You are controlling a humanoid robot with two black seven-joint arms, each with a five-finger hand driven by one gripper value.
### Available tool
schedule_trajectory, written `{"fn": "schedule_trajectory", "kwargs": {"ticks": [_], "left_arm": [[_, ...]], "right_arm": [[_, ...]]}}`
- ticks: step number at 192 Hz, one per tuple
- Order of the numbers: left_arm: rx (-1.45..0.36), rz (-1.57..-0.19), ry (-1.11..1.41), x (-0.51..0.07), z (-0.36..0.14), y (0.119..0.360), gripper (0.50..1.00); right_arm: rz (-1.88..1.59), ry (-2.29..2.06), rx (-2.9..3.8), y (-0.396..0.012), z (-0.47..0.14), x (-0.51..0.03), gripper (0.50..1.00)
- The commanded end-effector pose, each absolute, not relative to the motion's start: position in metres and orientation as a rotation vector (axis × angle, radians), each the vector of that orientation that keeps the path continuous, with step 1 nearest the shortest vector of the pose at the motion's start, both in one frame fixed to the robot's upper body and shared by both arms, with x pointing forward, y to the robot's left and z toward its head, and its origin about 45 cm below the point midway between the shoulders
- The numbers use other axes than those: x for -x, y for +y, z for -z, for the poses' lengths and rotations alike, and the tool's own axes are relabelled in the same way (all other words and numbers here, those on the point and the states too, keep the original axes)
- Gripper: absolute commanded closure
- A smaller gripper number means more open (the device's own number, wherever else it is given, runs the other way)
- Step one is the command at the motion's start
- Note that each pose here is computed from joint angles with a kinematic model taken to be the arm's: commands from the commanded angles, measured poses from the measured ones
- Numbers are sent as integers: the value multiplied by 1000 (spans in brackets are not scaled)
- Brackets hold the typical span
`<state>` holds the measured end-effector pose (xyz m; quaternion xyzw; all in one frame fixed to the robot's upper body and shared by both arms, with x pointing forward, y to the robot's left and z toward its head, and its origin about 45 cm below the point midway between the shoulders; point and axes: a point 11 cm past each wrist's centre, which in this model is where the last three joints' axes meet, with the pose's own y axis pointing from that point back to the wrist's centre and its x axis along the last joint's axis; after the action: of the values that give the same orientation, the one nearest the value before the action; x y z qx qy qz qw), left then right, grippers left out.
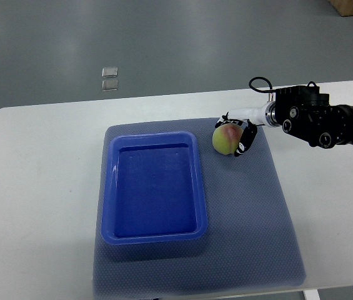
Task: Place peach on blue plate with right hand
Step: 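Reach the right hand to the peach and close fingers around it, then lift the peach upward with the right hand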
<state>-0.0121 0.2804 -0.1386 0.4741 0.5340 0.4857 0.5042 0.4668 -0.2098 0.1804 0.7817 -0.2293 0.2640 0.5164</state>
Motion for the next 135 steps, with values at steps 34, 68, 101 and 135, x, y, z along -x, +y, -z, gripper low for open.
{"fn": "schedule_trajectory", "kwargs": {"ticks": [34,68,101,135], "left_arm": [[-1145,-1173,1289,12,139,281,500],[-1148,-1179,1287,12,139,283,500],[-1151,-1181,1287,13,139,284,500],[-1145,-1172,1290,13,139,280,500]], "right_arm": [[-631,-567,-1895,-210,-186,-468,1000],[-669,-571,-1974,-209,-241,-478,1000],[-735,-567,-2041,-221,-345,-479,1000],[-804,-531,-2039,-237,-422,-461,1000]]}}
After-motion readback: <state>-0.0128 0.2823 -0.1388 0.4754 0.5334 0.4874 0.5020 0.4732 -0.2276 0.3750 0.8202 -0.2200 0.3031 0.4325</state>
